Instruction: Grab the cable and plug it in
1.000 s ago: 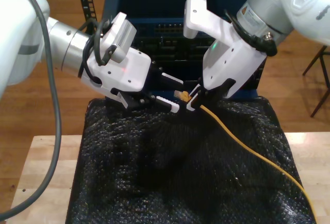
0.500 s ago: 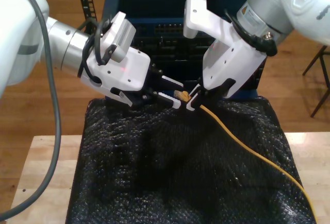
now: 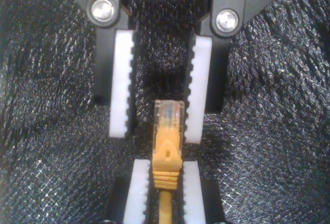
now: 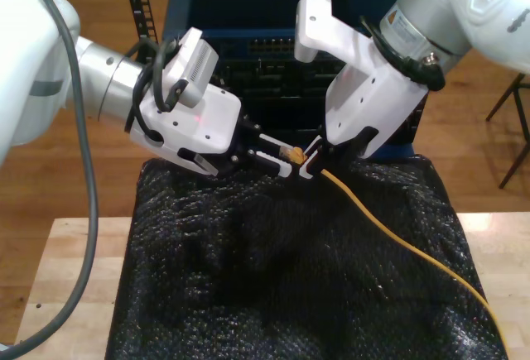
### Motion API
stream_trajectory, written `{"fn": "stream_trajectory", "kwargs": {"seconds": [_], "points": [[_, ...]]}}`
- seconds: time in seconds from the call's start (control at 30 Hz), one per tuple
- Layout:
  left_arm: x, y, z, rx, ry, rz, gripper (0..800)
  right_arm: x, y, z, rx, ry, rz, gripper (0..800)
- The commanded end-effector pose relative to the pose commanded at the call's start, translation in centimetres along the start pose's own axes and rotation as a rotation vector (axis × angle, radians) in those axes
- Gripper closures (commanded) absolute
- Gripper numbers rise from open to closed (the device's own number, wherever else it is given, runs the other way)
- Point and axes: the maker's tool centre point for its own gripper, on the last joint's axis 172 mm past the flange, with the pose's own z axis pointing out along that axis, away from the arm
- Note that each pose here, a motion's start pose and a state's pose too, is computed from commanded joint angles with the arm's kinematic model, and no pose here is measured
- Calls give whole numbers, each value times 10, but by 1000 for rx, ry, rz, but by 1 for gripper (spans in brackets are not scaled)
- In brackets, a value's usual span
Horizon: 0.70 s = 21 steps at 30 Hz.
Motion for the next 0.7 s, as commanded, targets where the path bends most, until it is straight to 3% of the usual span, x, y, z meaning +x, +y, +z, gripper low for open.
{"fn": "stream_trajectory", "kwargs": {"seconds": [0.7], "points": [[1,0,0,1,0,1,585,0,-1,2,4,-2,-1,793]]}}
